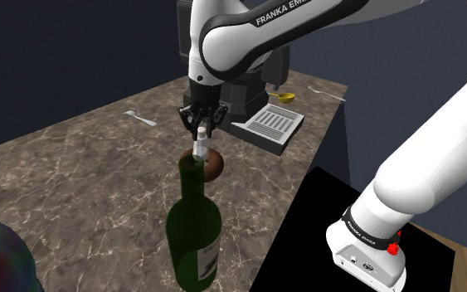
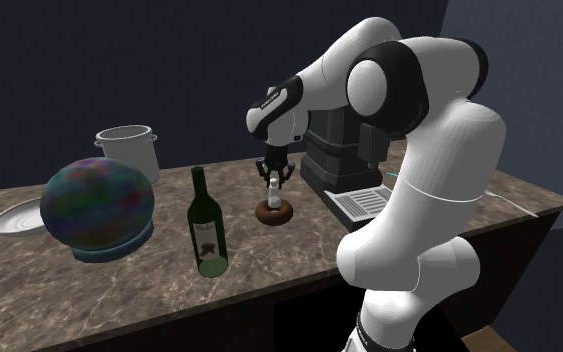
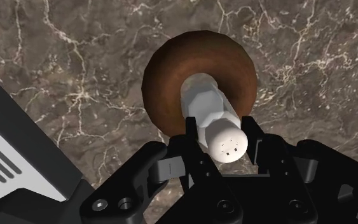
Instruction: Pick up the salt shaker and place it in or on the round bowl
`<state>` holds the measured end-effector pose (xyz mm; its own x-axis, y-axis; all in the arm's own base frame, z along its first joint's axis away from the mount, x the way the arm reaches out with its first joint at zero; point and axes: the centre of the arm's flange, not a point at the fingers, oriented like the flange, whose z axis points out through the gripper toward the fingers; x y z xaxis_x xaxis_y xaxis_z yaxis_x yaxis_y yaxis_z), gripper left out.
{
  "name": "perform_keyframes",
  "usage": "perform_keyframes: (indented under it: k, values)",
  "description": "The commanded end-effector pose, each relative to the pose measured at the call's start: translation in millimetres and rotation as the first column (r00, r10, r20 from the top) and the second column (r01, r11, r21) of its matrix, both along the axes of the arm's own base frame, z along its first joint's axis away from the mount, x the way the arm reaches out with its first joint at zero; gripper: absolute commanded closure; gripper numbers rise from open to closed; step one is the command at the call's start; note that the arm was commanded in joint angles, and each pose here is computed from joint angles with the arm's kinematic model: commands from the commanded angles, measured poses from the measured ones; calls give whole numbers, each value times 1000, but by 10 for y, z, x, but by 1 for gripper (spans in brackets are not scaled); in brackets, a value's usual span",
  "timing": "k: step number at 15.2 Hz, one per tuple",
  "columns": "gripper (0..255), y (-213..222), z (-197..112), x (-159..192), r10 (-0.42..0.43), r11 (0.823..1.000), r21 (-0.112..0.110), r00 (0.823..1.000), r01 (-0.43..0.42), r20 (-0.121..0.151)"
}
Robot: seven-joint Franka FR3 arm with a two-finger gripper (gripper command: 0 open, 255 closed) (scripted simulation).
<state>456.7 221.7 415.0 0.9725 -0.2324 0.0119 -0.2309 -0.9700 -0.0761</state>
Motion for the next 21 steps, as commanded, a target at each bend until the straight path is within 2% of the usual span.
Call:
perform_keyframes:
  k: [1, 5, 6, 11, 15, 21]
  values:
    - [255, -1, -6, -1, 0, 1000, 0, 1000, 0, 0]
    - [255, -1, -6, -1, 0, 1000, 0, 1000, 0, 0]
    - [0, -1, -6, -1, 0, 1000, 0, 1000, 0, 0]
    - [0, -1, -6, -1, 0, 1000, 0, 1000, 0, 0]
    - [0, -37, 492, -16, 0, 1000, 0, 1000, 0, 0]
    - [0, -37, 492, -16, 0, 1000, 0, 1000, 0, 0]
